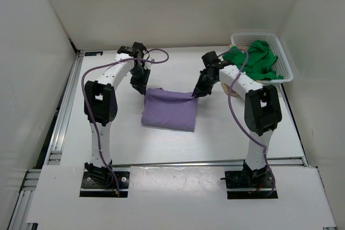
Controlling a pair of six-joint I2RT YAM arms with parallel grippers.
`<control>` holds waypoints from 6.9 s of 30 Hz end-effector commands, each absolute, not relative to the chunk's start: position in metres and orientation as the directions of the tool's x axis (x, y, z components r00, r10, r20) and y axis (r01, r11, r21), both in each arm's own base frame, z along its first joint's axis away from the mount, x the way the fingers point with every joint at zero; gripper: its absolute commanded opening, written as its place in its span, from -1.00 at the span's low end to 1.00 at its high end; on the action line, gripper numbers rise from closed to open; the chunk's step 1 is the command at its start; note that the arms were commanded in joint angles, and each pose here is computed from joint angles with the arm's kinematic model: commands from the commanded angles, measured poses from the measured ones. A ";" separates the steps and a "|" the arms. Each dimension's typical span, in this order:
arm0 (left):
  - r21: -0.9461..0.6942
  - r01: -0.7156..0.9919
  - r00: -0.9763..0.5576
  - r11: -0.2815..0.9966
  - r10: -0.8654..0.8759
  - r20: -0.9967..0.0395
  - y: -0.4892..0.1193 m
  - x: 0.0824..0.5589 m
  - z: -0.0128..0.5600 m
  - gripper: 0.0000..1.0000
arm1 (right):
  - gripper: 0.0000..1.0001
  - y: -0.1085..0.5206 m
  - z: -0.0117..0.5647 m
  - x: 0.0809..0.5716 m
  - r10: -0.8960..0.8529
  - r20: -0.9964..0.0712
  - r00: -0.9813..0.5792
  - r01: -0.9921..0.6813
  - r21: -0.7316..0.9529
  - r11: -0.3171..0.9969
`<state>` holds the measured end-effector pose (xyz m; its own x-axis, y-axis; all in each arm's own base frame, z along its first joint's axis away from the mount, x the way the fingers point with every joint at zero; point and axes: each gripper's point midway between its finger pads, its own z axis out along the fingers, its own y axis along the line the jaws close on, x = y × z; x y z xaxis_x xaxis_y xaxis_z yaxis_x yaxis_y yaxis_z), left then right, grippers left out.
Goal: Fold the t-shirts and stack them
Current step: Fold the long partially folded tshirt into a neat square, then put the neatly folded tshirt into the corner of the board with the left arm, then grab crumpled tshirt from bin with the right arm
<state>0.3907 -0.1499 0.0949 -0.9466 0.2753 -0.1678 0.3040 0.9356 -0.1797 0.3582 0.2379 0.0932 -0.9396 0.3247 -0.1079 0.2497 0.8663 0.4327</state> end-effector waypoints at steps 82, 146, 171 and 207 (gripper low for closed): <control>-0.016 -0.230 -0.897 0.973 -0.219 -0.384 0.122 0.513 0.040 -0.79 | 0.16 0.162 0.119 0.332 0.298 -0.291 -0.909 0.232 0.239 0.943; 0.116 -0.181 -0.713 0.977 -0.049 -0.699 0.072 0.624 0.028 0.28 | 0.23 0.154 0.131 0.361 0.248 -0.303 -0.920 0.206 0.164 0.965; 0.079 -0.196 -0.449 0.977 -0.018 -0.893 0.056 0.634 0.219 1.00 | 0.55 0.079 0.240 0.460 0.393 -0.591 -0.705 0.328 0.219 0.919; 0.149 -0.282 -0.582 0.948 -0.046 -0.812 0.077 0.411 0.312 1.00 | -1.00 -0.097 0.234 0.579 0.629 -0.747 -0.215 0.637 0.381 0.670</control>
